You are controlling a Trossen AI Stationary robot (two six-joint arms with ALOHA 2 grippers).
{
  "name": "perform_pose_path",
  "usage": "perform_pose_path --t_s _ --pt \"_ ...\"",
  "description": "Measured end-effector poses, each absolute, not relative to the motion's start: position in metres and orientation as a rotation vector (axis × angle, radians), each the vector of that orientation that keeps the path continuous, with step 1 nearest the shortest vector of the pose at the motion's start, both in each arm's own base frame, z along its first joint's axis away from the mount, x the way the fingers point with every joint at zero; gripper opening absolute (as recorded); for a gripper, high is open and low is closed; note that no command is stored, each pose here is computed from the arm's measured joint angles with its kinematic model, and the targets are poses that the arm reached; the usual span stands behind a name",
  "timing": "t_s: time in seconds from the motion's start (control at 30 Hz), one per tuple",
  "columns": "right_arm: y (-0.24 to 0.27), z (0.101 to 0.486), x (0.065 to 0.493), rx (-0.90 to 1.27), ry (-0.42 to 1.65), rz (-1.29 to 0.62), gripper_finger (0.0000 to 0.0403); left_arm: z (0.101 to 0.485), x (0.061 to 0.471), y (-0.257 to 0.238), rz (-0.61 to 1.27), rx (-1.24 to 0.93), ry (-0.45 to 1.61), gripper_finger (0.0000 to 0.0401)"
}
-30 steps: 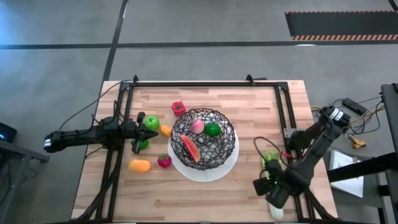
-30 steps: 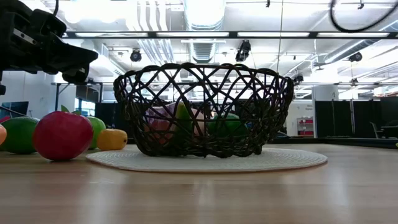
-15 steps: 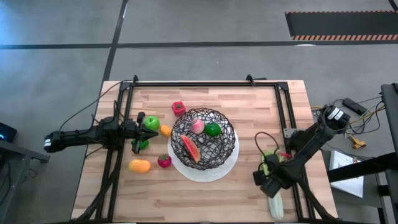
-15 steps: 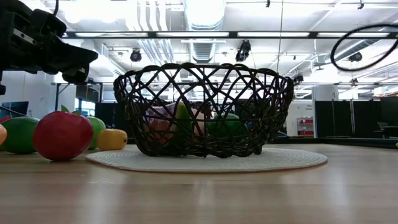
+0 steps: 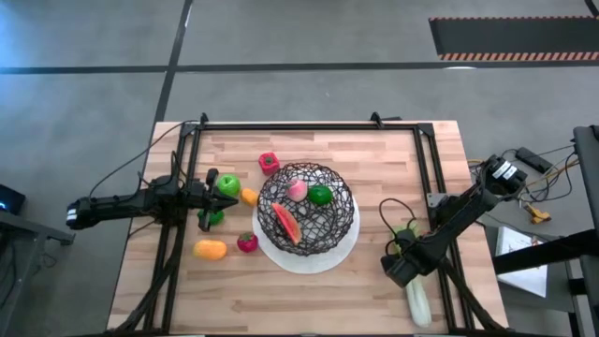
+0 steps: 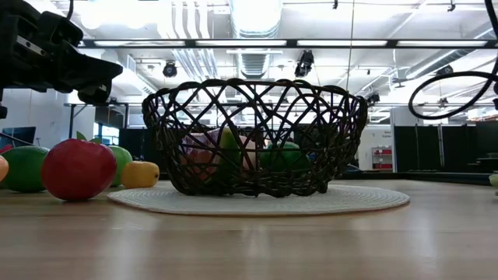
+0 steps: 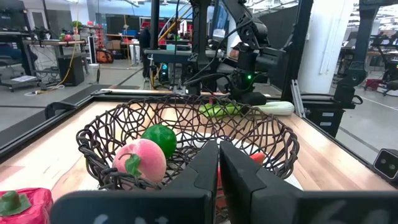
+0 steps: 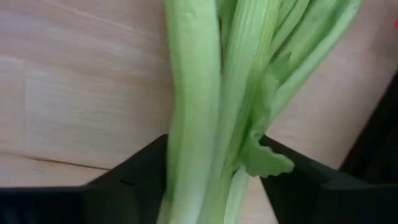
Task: Build produce basket
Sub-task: Put the celery into the wire basket
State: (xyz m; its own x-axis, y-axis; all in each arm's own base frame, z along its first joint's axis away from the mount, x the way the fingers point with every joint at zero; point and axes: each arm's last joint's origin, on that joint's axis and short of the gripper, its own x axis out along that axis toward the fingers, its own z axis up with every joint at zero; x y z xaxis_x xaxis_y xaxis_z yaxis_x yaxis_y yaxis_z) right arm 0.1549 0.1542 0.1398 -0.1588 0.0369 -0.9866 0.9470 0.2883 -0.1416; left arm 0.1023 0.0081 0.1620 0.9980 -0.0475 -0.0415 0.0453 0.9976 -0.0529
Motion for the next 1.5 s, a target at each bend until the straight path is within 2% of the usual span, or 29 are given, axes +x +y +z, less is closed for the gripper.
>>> perform_pose_path --t_s 0.2,0.3,0.6,0.77,0.87,0.97,1.2,1.5 --pt "0.151 0.144 0.156 0.870 1.452 -1.014 0.0079 0.162 0.102 0.008 -0.046 -0.052 0.043 0.0000" --pt "0.147 0.160 0.163 0.820 1.391 -0.968 0.0039 0.162 0.102 0.008 -0.046 -0.052 0.043 0.0000" --pt "0.126 0.273 0.208 0.597 0.868 -0.701 0.0041 0.162 0.102 0.008 -0.046 -0.052 0.043 0.0000" --pt "0.101 0.334 0.245 0.390 0.720 -0.585 0.0039 0.162 0.102 0.008 -0.047 -0.052 0.043 0.0000" --pt "0.082 0.351 0.277 0.248 0.651 -0.514 0.0039 0.162 0.102 0.008 -0.046 -0.052 0.043 0.0000" --pt "0.061 0.346 0.313 0.157 0.637 -0.398 0.0039 0.162 0.102 0.008 -0.046 -0.052 0.043 0.0000" --pt "0.015 0.305 0.395 0.075 0.532 -0.219 0.0039 0.162 0.102 0.008 -0.047 -0.052 0.043 0.0000" --pt "-0.013 0.247 0.453 0.165 0.617 -0.239 0.0040 0.162 0.102 0.008 -0.046 -0.052 0.043 0.0000"
